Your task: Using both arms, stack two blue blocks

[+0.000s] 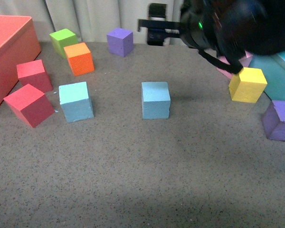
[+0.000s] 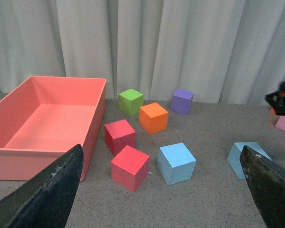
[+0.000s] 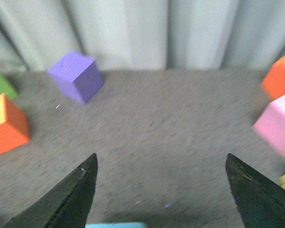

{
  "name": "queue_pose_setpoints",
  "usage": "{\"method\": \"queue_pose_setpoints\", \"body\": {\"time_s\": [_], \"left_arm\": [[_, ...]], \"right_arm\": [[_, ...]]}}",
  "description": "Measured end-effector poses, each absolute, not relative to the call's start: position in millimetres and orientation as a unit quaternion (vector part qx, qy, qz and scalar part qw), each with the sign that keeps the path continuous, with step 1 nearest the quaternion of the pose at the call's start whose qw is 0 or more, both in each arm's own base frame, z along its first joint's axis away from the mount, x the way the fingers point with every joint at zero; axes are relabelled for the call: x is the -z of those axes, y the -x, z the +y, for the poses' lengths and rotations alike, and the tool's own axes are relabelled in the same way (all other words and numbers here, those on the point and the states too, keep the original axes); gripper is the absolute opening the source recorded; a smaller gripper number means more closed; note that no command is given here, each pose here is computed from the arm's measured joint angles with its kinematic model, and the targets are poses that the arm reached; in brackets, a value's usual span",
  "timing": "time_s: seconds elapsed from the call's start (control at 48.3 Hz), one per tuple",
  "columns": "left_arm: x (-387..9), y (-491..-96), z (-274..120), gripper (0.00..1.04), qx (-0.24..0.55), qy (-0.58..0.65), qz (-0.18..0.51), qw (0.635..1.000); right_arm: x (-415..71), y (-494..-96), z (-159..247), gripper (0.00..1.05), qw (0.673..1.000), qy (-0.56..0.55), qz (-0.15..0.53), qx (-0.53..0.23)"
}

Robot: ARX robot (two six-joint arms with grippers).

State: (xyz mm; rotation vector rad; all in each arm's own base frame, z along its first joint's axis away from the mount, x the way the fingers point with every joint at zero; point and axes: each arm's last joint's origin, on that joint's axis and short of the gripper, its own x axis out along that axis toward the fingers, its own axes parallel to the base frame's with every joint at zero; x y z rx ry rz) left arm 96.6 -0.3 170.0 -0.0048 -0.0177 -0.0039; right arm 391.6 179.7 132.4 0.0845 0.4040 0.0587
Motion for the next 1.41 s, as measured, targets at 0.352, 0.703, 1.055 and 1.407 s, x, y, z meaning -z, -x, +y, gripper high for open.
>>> {"method": "queue_pose_setpoints", "body": {"time_s": [0.352,0.703,1.055,1.407], "left_arm": [[-170,-97,0,0.98,0.001,0.002,-0.009,1.000],[-170,-97,0,0.98,0.000,0.002,-0.009,1.000],[-170,-97,0,0.98,0.001,0.002,-0.009,1.000],[-170,-97,0,0.98,0.001,0.002,-0.009,1.000]], "right_arm": [[-149,-270,62,0.03,1.000,-0.002,0.006,0.002],[-162,-215,29,0.01,1.000,0.000,0.006,0.001],[-161,-176,14,0.01,1.000,0.000,0.009,-0.001],[-162,-150,0,0.01,1.000,-0.001,0.007,-0.001]]}}
